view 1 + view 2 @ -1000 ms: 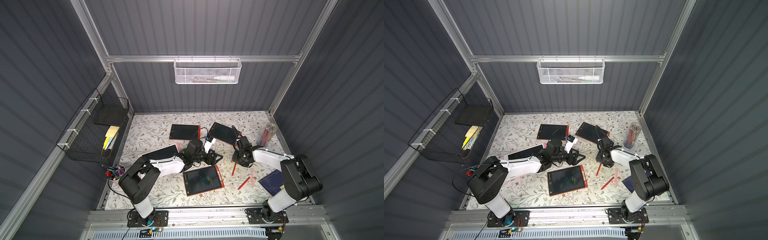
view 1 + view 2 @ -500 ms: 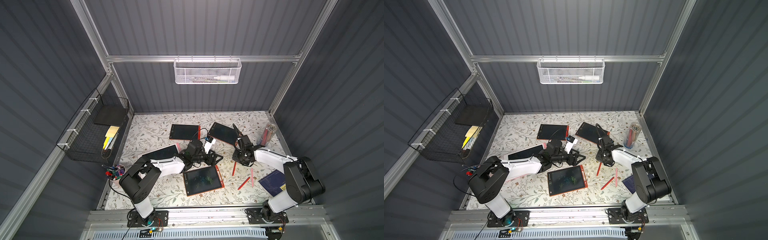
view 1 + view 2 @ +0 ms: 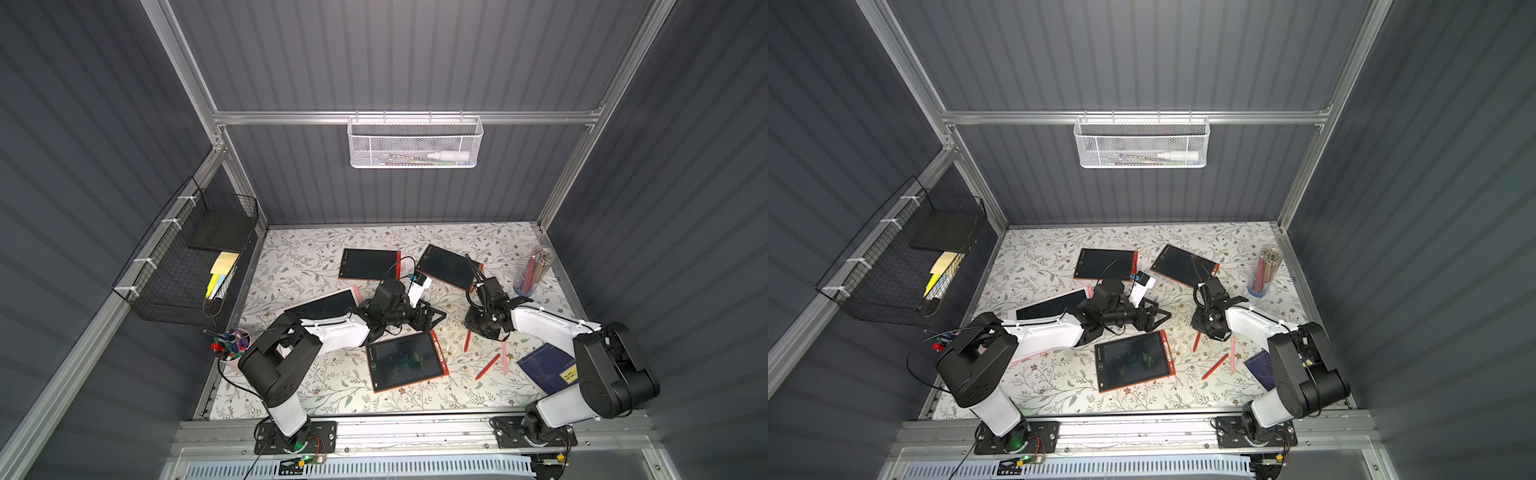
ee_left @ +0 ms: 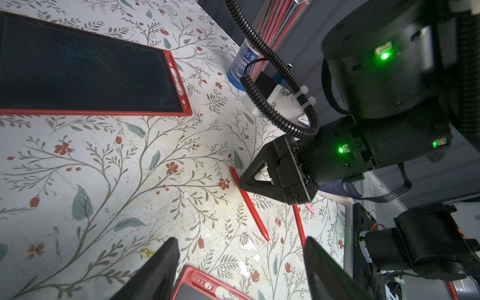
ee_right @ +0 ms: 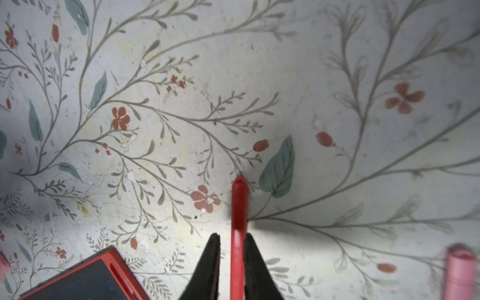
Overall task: Place the stylus back onto the writing tablet
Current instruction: Pick up the stylus from the center of the board.
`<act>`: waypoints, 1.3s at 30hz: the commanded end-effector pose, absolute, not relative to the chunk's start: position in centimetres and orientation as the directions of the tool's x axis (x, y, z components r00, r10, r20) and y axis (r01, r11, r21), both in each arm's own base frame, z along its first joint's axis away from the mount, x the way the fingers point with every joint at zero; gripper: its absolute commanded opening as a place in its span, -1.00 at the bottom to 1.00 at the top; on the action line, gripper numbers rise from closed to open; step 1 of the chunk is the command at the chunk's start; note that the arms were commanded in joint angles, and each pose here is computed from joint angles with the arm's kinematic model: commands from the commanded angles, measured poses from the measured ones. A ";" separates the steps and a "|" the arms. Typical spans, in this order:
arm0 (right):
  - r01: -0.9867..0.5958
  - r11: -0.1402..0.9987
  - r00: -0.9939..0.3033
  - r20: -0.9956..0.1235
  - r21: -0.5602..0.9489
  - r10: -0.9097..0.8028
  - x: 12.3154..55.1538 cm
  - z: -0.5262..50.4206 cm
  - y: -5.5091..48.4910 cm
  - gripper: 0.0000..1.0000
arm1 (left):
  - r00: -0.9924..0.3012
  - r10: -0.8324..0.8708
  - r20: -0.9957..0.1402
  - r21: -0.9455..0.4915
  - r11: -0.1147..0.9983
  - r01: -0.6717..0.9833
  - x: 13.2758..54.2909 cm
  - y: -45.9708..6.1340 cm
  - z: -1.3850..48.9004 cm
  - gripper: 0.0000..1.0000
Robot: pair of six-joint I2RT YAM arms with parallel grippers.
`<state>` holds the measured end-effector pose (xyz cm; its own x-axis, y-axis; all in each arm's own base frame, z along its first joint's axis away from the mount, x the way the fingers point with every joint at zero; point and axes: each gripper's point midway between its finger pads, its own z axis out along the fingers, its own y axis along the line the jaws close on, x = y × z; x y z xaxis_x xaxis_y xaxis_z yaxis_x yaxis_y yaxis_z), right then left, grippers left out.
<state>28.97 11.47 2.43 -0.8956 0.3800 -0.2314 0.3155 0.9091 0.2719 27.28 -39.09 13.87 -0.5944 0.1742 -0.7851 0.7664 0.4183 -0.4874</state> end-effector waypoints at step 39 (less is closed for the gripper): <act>0.298 0.941 -0.919 -0.216 0.162 0.328 30.8 1.2 12.0 -0.79 | -0.609 0.179 -0.773 -0.516 0.381 0.767 26.1 -39.6 13.0 0.54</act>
<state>31.27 12.13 1.77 -0.9059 0.3467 -0.2434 0.3035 0.9320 0.1980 26.67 -39.43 13.75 -0.5957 0.1674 -0.7856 0.7703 0.3963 -0.4996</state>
